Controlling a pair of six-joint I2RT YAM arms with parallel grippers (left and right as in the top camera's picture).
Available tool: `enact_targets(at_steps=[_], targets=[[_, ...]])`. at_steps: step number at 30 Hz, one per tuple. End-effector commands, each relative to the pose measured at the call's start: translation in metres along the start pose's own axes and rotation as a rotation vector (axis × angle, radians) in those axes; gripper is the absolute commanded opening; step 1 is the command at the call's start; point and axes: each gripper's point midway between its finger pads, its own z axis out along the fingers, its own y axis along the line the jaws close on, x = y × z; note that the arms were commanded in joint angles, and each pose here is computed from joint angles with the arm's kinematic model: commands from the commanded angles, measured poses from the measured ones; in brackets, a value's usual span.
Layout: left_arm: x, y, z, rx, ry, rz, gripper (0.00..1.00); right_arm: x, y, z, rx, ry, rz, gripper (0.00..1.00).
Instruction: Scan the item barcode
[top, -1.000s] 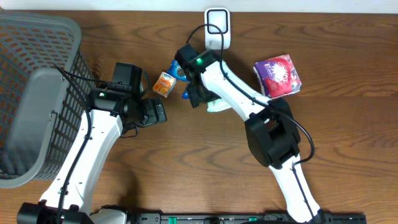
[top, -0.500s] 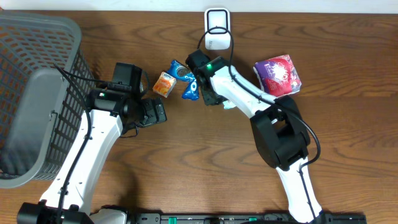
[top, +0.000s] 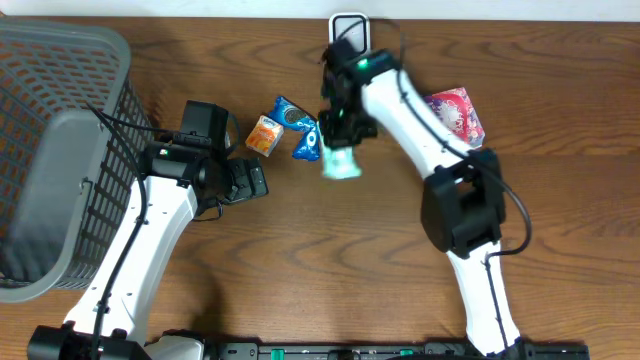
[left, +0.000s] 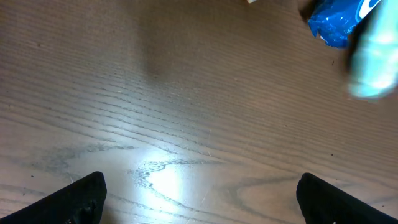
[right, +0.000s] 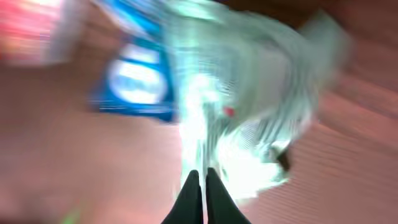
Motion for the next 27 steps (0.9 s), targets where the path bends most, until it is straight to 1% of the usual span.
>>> enact_targets(at_steps=[1, 2, 3, 4, 6, 7, 8, 9, 10, 11, 12, 14, 15, 16, 18, 19, 20, 21, 23, 24, 25, 26, 27], targets=[[0.002, 0.003, 0.002, -0.011, 0.009, 0.003, 0.98, -0.005, 0.033, -0.035, -0.416, 0.017, -0.049, 0.01], [0.002, 0.003, 0.002, -0.011, 0.009, 0.003, 0.98, -0.006, 0.029, -0.04, -0.512, 0.021, -0.032, 0.01], [0.002, 0.003, 0.002, -0.011, 0.009, 0.003, 0.98, -0.006, 0.025, -0.042, -0.554, 0.022, -0.017, 0.01], [0.002, 0.003, 0.002, -0.011, 0.009, 0.003, 0.98, -0.007, 0.017, -0.042, -0.59, 0.025, 0.011, 0.01], [0.002, 0.003, 0.002, -0.011, 0.009, 0.003, 0.98, -0.006, -0.008, -0.026, -0.613, 0.025, 0.061, 0.01], [0.002, 0.003, 0.002, -0.011, 0.009, 0.003, 0.98, -0.003, -0.017, -0.018, -0.59, 0.034, 0.077, 0.01], [0.002, 0.003, 0.002, -0.011, 0.009, 0.003, 0.98, 0.003, -0.031, -0.007, -0.515, 0.054, 0.1, 0.01], [0.002, 0.003, 0.002, -0.011, 0.009, 0.003, 0.98, 0.005, -0.036, -0.004, -0.48, 0.06, 0.106, 0.01], [0.002, 0.003, 0.002, -0.011, 0.009, 0.003, 0.98, 0.008, -0.045, 0.002, -0.407, 0.07, 0.114, 0.02], [0.002, 0.003, 0.002, -0.011, 0.009, 0.003, 0.98, 0.009, -0.053, 0.006, -0.329, 0.072, 0.145, 0.04], [0.002, 0.003, 0.002, -0.011, 0.009, 0.003, 0.98, 0.008, -0.055, 0.008, -0.297, 0.072, 0.164, 0.07], [0.002, 0.003, 0.002, -0.011, 0.009, 0.003, 0.98, 0.006, -0.056, 0.008, -0.29, 0.067, 0.168, 0.16], [0.002, 0.003, 0.002, -0.011, 0.009, 0.003, 0.98, 0.006, -0.057, 0.008, -0.29, 0.066, 0.17, 0.33], [0.002, 0.003, 0.002, -0.011, 0.009, 0.003, 0.98, 0.006, -0.057, 0.008, -0.29, 0.066, 0.172, 0.46], [0.002, 0.003, 0.002, -0.011, 0.009, 0.003, 0.98, 0.006, -0.059, 0.009, -0.29, 0.065, 0.176, 0.65], [0.002, 0.003, 0.002, -0.011, 0.009, 0.003, 0.98, 0.006, -0.06, 0.009, -0.29, 0.065, 0.178, 0.72], [0.002, 0.003, 0.002, -0.011, 0.009, 0.003, 0.98, 0.007, -0.061, 0.012, -0.29, 0.065, 0.184, 0.96], [0.002, 0.003, 0.002, -0.011, 0.009, 0.003, 0.98, 0.007, -0.06, 0.017, -0.29, 0.065, 0.188, 0.99], [0.002, 0.003, 0.002, -0.011, 0.009, 0.003, 0.98, 0.009, -0.059, 0.036, -0.292, 0.064, 0.224, 0.99], [0.002, 0.003, 0.002, -0.011, 0.009, 0.003, 0.98, 0.01, -0.059, 0.041, -0.296, 0.061, 0.234, 0.98], [0.002, 0.003, 0.002, -0.011, 0.009, 0.003, 0.98, 0.01, -0.056, 0.048, -0.311, 0.056, 0.238, 0.9], [0.002, 0.003, 0.002, -0.011, 0.009, 0.003, 0.98, 0.01, -0.055, 0.054, -0.322, 0.051, 0.244, 0.78], [0.002, 0.003, 0.002, -0.011, 0.009, 0.003, 0.98, 0.01, -0.051, 0.065, -0.346, 0.041, 0.247, 0.45]])
